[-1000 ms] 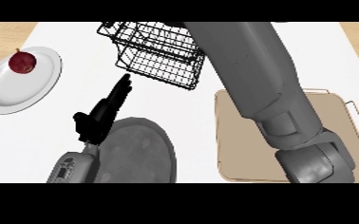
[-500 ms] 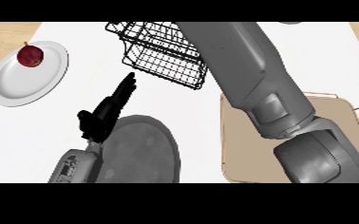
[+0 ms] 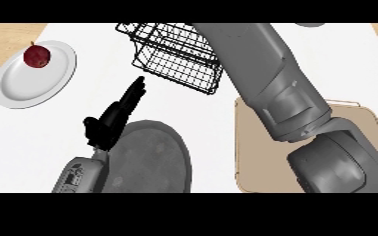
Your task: Pick the lemon from the tray and place it in the tiered basket
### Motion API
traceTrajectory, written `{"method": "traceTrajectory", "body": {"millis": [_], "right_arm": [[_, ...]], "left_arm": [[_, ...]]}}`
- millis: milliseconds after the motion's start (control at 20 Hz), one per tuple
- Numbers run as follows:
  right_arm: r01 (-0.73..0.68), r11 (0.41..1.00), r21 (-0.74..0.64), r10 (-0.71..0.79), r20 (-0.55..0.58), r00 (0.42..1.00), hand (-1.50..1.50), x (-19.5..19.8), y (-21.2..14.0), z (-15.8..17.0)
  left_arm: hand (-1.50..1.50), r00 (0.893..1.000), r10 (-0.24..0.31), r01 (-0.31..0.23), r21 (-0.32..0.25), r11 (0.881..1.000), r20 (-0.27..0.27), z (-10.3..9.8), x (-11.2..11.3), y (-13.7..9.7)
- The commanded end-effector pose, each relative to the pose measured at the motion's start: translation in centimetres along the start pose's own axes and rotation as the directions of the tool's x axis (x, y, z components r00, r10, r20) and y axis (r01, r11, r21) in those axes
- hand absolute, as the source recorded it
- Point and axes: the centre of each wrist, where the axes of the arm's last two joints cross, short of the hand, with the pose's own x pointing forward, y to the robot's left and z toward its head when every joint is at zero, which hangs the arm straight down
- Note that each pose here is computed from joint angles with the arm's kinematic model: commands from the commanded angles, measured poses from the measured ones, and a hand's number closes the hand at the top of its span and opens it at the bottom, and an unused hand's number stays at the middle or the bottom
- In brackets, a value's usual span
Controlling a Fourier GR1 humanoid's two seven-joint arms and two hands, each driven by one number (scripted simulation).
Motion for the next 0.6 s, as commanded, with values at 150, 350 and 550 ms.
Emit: {"method": "traceTrajectory", "body": {"millis": [150,350,550], "right_arm": [[0.206,0.978,0.033,-0.204,-0.057,0.977,-1.5,0.9,0.0,0.2],[0.229,0.966,-0.118,-0.228,0.017,0.973,-1.5,0.7,0.3,0.2],[0.219,0.911,-0.351,-0.206,0.075,0.976,-1.5,0.5,-1.8,-0.6]], "left_arm": [[0.0,1.0,-0.006,0.006,-0.001,1.0,-0.006,-0.5,-0.6,0.3],[0.0,1.0,0.005,-0.005,0.026,1.0,-0.011,-0.1,-0.6,1.0],[0.0,1.0,-0.003,0.004,0.072,0.997,-0.016,1.2,-1.6,1.8]]}}
